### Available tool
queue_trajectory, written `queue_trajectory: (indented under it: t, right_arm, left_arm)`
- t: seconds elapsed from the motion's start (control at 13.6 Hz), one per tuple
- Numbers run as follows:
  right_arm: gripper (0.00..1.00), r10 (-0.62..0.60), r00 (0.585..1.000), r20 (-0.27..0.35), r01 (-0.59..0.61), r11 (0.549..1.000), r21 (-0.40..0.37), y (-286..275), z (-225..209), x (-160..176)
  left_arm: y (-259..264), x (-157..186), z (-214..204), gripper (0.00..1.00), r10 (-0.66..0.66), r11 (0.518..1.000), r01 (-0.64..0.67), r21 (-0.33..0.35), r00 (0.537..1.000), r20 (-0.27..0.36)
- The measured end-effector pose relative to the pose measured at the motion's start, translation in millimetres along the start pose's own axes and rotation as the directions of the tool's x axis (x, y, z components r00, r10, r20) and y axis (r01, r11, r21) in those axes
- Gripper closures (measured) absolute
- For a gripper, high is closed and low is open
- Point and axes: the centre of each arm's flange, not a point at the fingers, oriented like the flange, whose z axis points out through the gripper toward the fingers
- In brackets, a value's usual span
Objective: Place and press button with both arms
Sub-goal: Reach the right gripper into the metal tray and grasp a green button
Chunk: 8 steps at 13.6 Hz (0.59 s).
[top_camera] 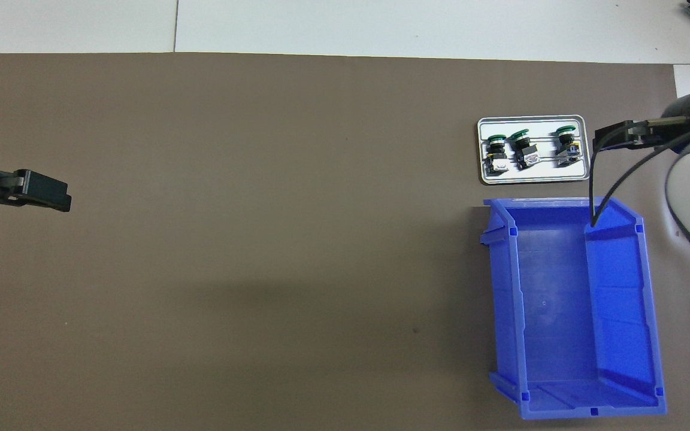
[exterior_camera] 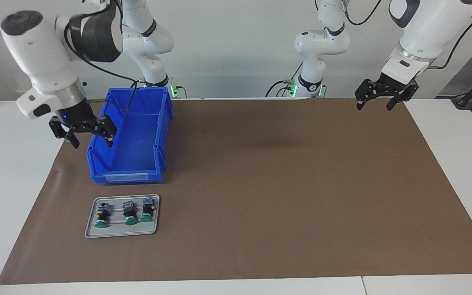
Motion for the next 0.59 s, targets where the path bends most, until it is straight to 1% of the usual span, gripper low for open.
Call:
queue_trajectory:
  t: [0.15, 0.29, 0.44, 0.59]
  right_arm:
    - [0.0, -0.044, 0.999, -0.029, 0.045, 0.999, 0.021, -6.4, 58.3, 23.4]
    - [0.0, -0.09, 0.994, -0.057, 0.092, 0.995, 0.042, -11.9, 109.1, 38.5]
    - [0.0, -0.156, 0.985, -0.078, 0.16, 0.986, 0.055, -13.0, 142.4, 45.4]
    - [0.0, -0.238, 0.968, -0.078, 0.243, 0.968, 0.065, -10.8, 171.8, 46.8]
  left_arm:
    - [0.0, 0.0, 0.0, 0.0, 0.0, 1.0, 0.0, 0.0, 1.0, 0.0]
    - [0.0, 0.0, 0.0, 0.0, 0.0, 1.0, 0.0, 0.0, 1.0, 0.0]
    - [0.0, 0.0, 0.0, 0.0, 0.0, 1.0, 0.0, 0.0, 1.0, 0.0]
    - [0.0, 0.0, 0.0, 0.0, 0.0, 1.0, 0.0, 0.0, 1.0, 0.0]
